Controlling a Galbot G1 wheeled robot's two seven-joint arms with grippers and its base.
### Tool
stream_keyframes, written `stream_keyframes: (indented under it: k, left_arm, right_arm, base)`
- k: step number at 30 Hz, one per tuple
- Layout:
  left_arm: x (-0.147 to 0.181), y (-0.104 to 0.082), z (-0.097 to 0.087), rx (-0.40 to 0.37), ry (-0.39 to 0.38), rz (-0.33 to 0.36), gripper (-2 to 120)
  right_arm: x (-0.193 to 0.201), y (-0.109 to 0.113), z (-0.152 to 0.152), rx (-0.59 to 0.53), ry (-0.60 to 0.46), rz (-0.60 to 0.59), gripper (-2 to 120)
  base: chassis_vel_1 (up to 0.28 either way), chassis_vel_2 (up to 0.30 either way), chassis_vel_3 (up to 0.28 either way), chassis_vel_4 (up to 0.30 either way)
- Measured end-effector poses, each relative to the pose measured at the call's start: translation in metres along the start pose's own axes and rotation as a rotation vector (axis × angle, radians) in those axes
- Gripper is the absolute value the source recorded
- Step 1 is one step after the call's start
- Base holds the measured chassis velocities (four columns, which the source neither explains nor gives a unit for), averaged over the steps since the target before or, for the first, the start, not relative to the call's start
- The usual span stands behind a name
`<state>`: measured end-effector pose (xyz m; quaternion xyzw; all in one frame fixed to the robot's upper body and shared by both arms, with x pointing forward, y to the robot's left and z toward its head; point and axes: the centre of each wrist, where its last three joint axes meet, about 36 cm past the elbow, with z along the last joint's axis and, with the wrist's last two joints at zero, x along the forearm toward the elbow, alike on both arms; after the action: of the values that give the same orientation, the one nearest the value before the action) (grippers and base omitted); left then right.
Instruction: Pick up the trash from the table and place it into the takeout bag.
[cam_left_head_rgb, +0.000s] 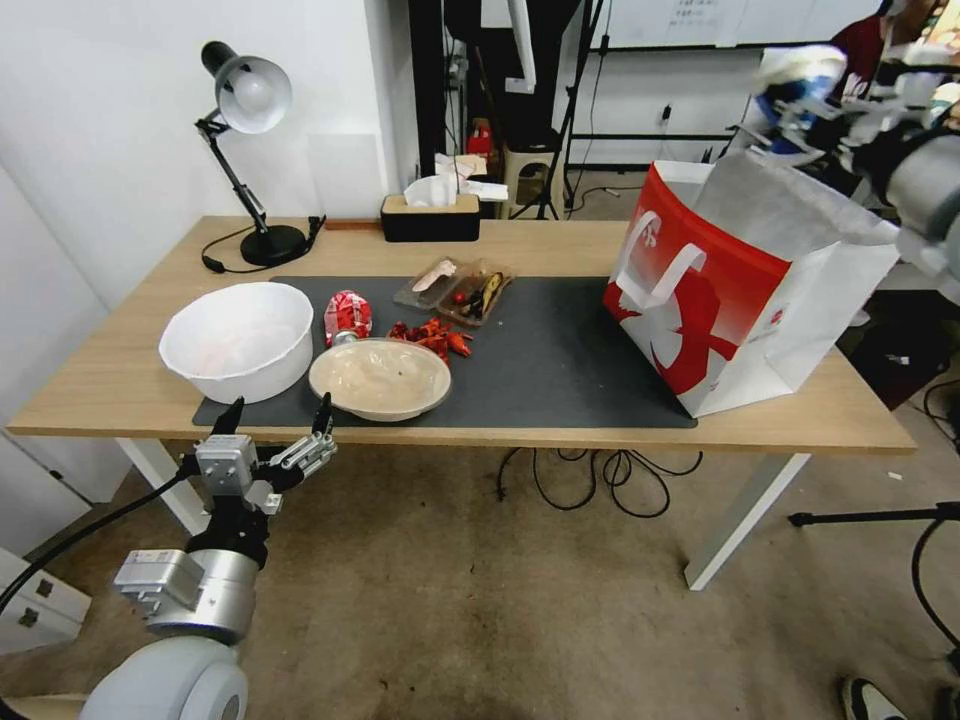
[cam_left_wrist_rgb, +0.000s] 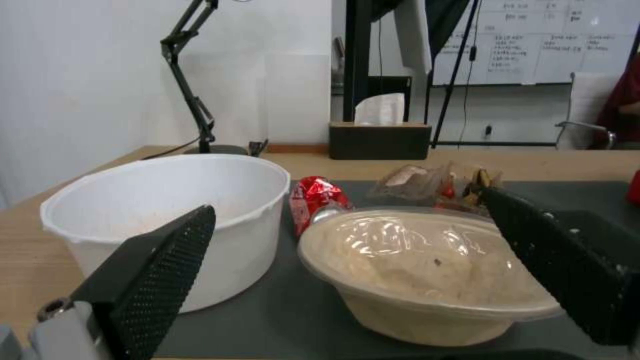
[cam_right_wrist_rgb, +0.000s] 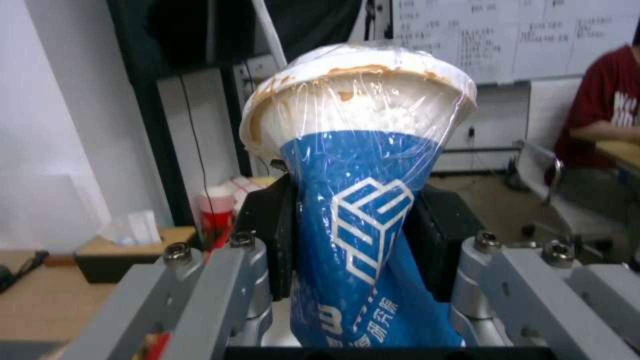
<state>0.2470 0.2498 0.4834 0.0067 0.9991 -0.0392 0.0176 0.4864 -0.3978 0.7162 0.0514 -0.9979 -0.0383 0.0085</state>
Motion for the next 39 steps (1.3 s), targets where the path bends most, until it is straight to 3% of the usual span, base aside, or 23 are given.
stream_keyframes:
  k: [19, 32, 39]
  left_arm:
    - [0.000, 0.001, 0.000, -0.005, -0.002, -0.001, 100]
    - [0.000, 0.002, 0.000, -0.007, -0.002, 0.002, 100]
    - [0.000, 0.000, 0.000, -0.009, -0.004, 0.009, 100]
  right_arm:
    - [-0.003, 0.008, 0.018, -0.012, 0.064, -0.018, 99]
    - [0.003, 0.005, 0.021, -0.012, 0.096, 0.004, 100]
    - [0.015, -0.015, 0.001, -0.206, 0.118, 0.034, 100]
  base:
    - [0.000, 0.000, 0.000, 0.000]
    - [0.000, 0.000, 0.000, 0.000]
    - [0.000, 0.000, 0.000, 0.000]
